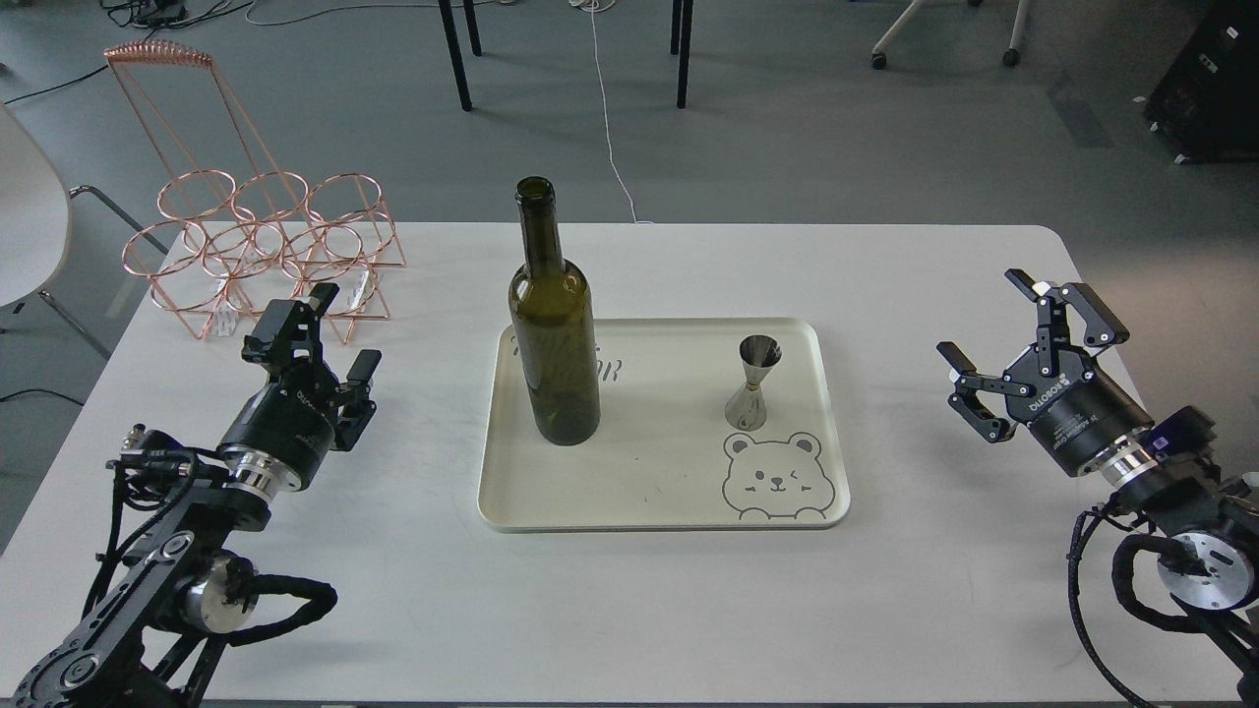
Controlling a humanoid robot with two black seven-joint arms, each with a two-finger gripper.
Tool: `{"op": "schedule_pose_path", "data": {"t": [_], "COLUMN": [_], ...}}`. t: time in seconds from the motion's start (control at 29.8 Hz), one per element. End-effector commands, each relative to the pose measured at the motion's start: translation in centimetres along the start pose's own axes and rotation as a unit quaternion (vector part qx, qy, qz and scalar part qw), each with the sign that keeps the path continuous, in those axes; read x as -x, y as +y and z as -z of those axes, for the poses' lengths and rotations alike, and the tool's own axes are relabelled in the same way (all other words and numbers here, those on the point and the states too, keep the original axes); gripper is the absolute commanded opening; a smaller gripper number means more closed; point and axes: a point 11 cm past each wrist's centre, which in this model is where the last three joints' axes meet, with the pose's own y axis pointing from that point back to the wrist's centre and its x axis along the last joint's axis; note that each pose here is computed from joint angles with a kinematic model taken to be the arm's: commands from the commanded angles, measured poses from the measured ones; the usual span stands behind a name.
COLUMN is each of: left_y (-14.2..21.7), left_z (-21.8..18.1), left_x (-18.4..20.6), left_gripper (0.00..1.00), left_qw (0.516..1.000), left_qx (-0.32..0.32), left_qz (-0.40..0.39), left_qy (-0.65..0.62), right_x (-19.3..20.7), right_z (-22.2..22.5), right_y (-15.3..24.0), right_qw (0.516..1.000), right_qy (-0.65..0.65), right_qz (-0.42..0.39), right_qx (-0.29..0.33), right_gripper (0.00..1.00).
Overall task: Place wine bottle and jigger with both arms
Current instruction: 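Move the right gripper toward the metal jigger on the tray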
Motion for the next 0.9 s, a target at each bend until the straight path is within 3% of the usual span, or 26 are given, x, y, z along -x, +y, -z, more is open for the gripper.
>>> {"op": "schedule_pose_path", "data": {"t": [0.0,0.2,0.37,0.47,0.57,0.7,0.87], "left_y": [0.0,-0.1,0.0,0.1,0.4,0.4,0.3], "left_z": [-0.1,-0.4,-1.3,-1.5,-1.7,-1.9,-1.9], "left_x": [0.1,-0.1,-1.4,-1.7,-1.9,-1.9,-1.9], "left_gripper": [0.98,0.98,0.98,0.98,0.98,0.98,0.98], "left_qw": [1.000,1.000,0.999,0.999,0.999,0.999,0.998], "left_qx": [0.002,0.010,0.018,0.018,0.029,0.043,0.044], "left_qz": [0.002,-0.001,-0.012,-0.011,-0.015,-0.018,-0.019], "left_qy": [-0.005,0.018,0.040,0.035,0.030,0.029,0.031], "right_x": [-0.1,0.4,1.9,3.7,4.5,4.4,5.4], "right_z": [0.0,0.4,2.4,2.4,1.4,-0.6,-3.8], "right_y": [0.1,0.2,0.5,1.1,1.2,1.5,0.9], "right_qw": [1.000,0.999,0.975,0.933,0.861,0.730,0.583], "right_qy": [-0.001,0.036,0.197,0.310,0.456,0.638,0.775], "right_qz": [-0.001,0.018,0.093,0.160,0.191,0.211,0.236], "right_qx": [0.000,0.009,0.038,0.088,0.117,0.124,0.056], "right_gripper": [0.99,0.99,0.99,0.99,0.99,0.99,0.99]}}
